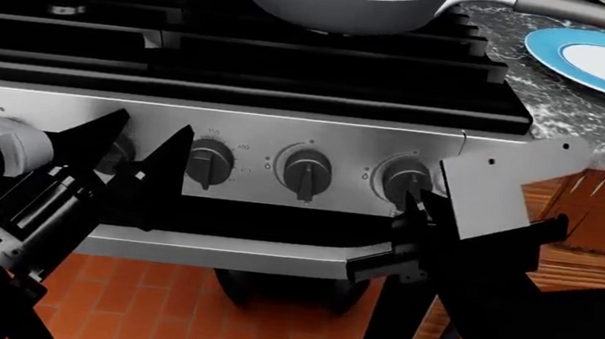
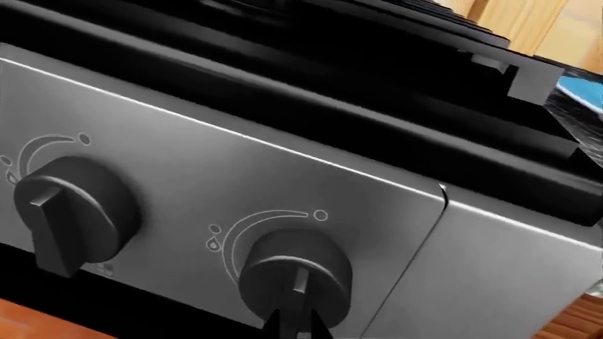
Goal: Pick the croissant and place it on the pan. Then turn on the stove to warm the croissant.
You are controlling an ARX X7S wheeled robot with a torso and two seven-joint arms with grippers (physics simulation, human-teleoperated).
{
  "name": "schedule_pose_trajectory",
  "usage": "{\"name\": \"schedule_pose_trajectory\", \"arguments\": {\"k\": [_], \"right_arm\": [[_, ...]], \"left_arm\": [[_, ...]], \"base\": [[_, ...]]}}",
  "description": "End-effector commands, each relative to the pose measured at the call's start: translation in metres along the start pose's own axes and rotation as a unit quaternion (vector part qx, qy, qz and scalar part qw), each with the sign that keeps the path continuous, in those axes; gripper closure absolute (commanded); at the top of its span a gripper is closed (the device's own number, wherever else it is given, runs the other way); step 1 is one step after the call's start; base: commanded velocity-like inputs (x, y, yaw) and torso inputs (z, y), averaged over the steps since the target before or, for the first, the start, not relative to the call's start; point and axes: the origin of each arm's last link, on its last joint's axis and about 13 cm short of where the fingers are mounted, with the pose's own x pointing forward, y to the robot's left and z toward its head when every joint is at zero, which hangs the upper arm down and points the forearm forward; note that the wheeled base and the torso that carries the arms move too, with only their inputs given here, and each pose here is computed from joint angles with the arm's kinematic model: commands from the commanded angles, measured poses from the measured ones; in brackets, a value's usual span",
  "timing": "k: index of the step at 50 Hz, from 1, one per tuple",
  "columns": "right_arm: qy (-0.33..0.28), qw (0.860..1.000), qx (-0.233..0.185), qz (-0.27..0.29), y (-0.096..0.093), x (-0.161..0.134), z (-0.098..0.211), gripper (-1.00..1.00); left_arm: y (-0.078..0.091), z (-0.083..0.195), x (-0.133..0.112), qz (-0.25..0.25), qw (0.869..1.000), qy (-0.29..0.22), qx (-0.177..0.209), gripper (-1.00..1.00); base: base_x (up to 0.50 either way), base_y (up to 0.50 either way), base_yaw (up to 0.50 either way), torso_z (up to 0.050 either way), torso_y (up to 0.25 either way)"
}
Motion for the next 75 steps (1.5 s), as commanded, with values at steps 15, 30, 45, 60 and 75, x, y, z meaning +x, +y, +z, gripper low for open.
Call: {"name": "schedule_pose_trajectory", "arguments": {"k": [15, 30, 45, 60, 75], "right_arm": [[0.031, 0.997, -0.043, 0.049, 0.0059, 0.0009, 0.0010, 1.00], [0.044, 0.994, -0.083, 0.064, 0.0079, 0.0023, 0.0024, 1.00], [0.051, 0.988, -0.123, 0.079, 0.0084, 0.0046, 0.0044, 1.00], [0.058, 0.983, -0.153, 0.087, 0.0076, 0.0047, 0.0062, 1.00], [0.062, 0.975, -0.193, 0.095, 0.0093, 0.0050, 0.0089, 1.00]], "left_arm": [[-0.0016, -0.0007, -0.0015, 0.001, 1.000, 0.003, -0.002, -1.00], [-0.0020, -0.0002, -0.0024, 0.003, 1.000, 0.003, -0.002, -1.00], [-0.0026, 0.0017, -0.0021, 0.002, 1.000, 0.001, -0.002, -1.00], [-0.0040, 0.0026, -0.0030, 0.002, 1.000, -0.001, -0.001, -1.00], [-0.0039, 0.0033, -0.0034, 0.002, 1.000, -0.003, 0.001, -1.00]], "base": [[0.01, 0.00, 0.01, -0.001, 0.000], [0.01, 0.00, 0.01, -0.001, 0.000], [0.01, 0.00, 0.01, -0.001, 0.000], [0.01, 0.01, 0.01, -0.001, 0.000], [0.01, 0.01, 0.01, -0.001, 0.000]]}}
